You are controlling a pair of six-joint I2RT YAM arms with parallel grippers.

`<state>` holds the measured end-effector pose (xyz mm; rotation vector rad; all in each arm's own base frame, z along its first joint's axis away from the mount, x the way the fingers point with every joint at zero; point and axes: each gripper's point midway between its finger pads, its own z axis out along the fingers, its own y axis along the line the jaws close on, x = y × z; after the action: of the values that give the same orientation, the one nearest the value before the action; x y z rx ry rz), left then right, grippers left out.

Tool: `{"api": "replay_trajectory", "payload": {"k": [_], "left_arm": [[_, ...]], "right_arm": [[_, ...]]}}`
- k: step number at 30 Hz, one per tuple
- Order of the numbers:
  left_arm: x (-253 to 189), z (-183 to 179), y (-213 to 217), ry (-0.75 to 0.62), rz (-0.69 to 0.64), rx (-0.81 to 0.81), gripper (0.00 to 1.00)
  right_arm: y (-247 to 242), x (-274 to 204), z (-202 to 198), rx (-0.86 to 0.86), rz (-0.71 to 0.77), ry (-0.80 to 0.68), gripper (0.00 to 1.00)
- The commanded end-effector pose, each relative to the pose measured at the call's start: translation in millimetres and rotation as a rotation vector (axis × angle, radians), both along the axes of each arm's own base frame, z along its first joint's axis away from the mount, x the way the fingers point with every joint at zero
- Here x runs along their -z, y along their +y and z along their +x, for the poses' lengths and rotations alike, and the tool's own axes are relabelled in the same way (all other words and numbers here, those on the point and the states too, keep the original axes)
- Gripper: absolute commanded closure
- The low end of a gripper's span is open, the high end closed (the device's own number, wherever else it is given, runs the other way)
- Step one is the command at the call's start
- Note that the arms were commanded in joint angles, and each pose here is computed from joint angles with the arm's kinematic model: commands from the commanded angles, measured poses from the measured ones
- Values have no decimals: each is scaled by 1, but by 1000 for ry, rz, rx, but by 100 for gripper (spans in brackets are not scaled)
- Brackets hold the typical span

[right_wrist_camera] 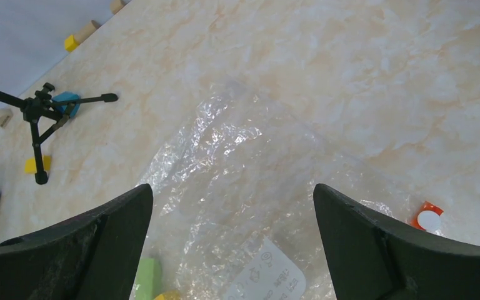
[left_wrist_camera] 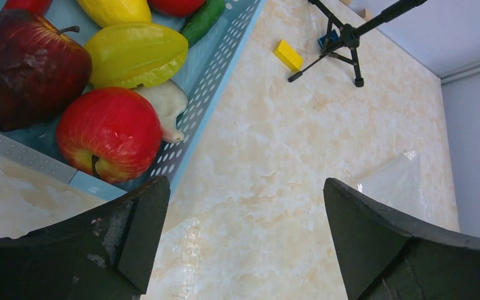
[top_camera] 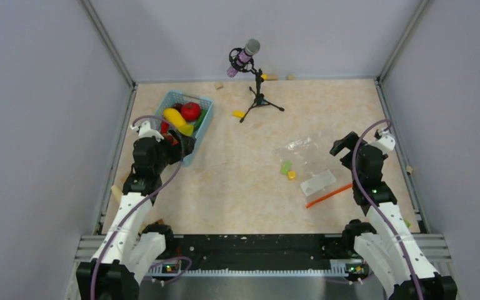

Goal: Place the food in the zip-top bag and seal the zipper
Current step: Pick up the zipper food storage bag at the center of the board.

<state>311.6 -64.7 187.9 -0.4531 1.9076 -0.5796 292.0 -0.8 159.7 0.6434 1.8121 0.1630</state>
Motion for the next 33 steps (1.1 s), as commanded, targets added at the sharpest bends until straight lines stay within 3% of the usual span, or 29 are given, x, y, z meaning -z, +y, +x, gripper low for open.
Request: {"api": "replay_trajectory", "payload": {"k": [1, 4, 10, 14, 17, 24, 29, 33], "left_arm": [[-22, 9, -6, -92, 1, 44, 2], [-20, 12, -12, -101, -12, 78, 2], [-10, 25, -26, -114, -60, 141, 1], [3, 32, -36, -42, -66, 199, 2], [10, 35, -36, 1, -60, 202, 1], [14, 34, -30, -5, -43, 167, 2], [8, 29, -33, -29, -36, 184, 2], [6, 28, -34, -31, -39, 187, 2]], "right_arm": [[1, -6, 0, 0, 19, -29, 1], [11, -5, -5, -56, 42, -22, 1], [-4, 13, -33, 68, 79, 148, 1], [13, 32, -46, -3, 129, 229, 1], [22, 45, -56, -52, 155, 284, 1], [16, 86, -82, 56, 217, 390, 3], [17, 102, -86, 85, 269, 368, 3], [31, 106, -71, 13, 324, 273, 10]]}}
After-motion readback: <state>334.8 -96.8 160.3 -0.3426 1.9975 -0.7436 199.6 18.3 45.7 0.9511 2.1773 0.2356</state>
